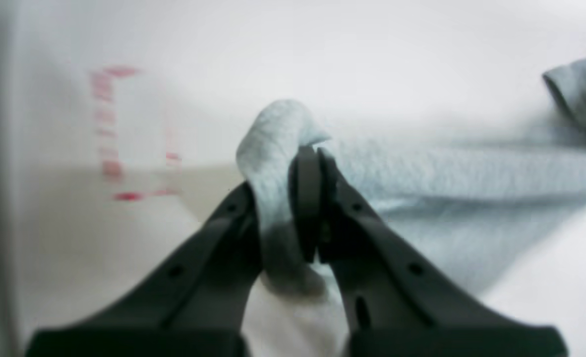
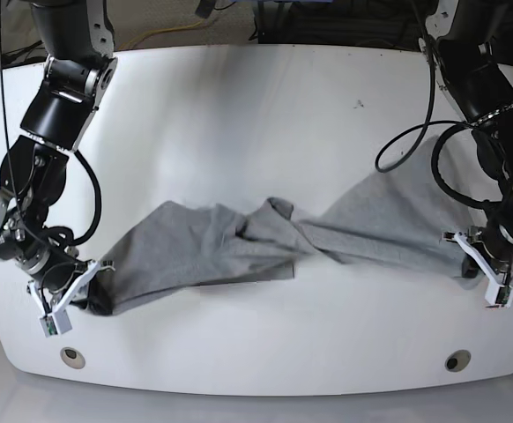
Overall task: Fold the T-shirt properly
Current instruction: 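Lift and stretch the shirt with both grippers, then lay it down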
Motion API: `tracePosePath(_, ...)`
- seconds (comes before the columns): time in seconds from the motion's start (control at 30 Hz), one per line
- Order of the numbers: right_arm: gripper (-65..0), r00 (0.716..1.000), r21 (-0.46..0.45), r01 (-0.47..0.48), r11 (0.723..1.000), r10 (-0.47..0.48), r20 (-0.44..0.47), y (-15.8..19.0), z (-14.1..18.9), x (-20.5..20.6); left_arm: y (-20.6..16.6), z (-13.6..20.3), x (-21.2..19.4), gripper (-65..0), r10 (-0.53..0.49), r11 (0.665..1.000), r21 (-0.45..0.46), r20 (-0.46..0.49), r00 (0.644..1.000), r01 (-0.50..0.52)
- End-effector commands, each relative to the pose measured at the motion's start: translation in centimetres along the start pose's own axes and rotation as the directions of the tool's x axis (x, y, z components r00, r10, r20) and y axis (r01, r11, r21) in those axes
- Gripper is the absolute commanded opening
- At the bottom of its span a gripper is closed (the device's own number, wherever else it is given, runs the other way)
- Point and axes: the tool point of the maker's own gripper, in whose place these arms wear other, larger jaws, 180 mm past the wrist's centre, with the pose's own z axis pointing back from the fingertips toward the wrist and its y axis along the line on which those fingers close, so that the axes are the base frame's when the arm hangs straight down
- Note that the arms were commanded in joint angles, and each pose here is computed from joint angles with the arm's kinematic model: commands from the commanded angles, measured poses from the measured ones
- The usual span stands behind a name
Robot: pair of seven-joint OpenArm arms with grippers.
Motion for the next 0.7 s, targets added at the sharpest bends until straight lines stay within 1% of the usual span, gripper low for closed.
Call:
tracePosePath(0.0,-65.0,0.997,-0.017,-0.002,1.0,0.004,0.078,-1.6,0.2,4.2,2.3,2.8,4.1,-63.5,-0.07,0.995,0.082,0.081,0.994,0.063)
tracePosePath(0.1,-65.0,0.994,-0.029,0.017,0.999,-0.014,0.104,-3.4,0.5,6.7,3.2,4.5,6.4,-63.5,-0.108,0.987,0.131,0.123,0.986,0.092)
tracePosePath(0.2,-65.0,0.987,-0.027,0.034,0.999,-0.029,0.155,-4.7,0.9,10.5,4.9,6.9,9.1,-63.5,-0.172,0.969,0.21,0.173,0.97,0.134)
tracePosePath(0.27,-65.0,0.983,-0.037,0.033,0.999,-0.026,0.181,-5.4,1.6,12.3,5.6,7.8,10.2,-63.5,-0.189,0.961,0.237,0.192,0.963,0.142)
tracePosePath(0.33,-65.0,0.975,-0.043,0.031,0.999,-0.021,0.222,-6.1,2.5,14.9,6.5,8.9,12.0,-63.5,-0.206,0.952,0.27,0.224,0.953,0.142)
tracePosePath(0.43,-65.0,0.968,-0.047,0.035,0.998,-0.022,0.251,-6.8,3.5,17.6,8.5,10.6,13.3,-63.3,-0.242,0.931,0.329,0.229,0.943,0.159)
tracePosePath(0.53,-65.0,0.963,-0.047,0.041,0.998,-0.027,0.268,-7.2,4.2,19.0,9.5,11.3,13.7,-63.3,-0.258,0.919,0.356,0.223,0.94,0.168)
tracePosePath(0.67,-65.0,0.966,-0.049,0.042,0.998,-0.028,0.255,-7.3,4.2,18.8,9.8,11.7,13.5,-63.3,-0.285,0.909,0.369,0.205,0.936,0.196)
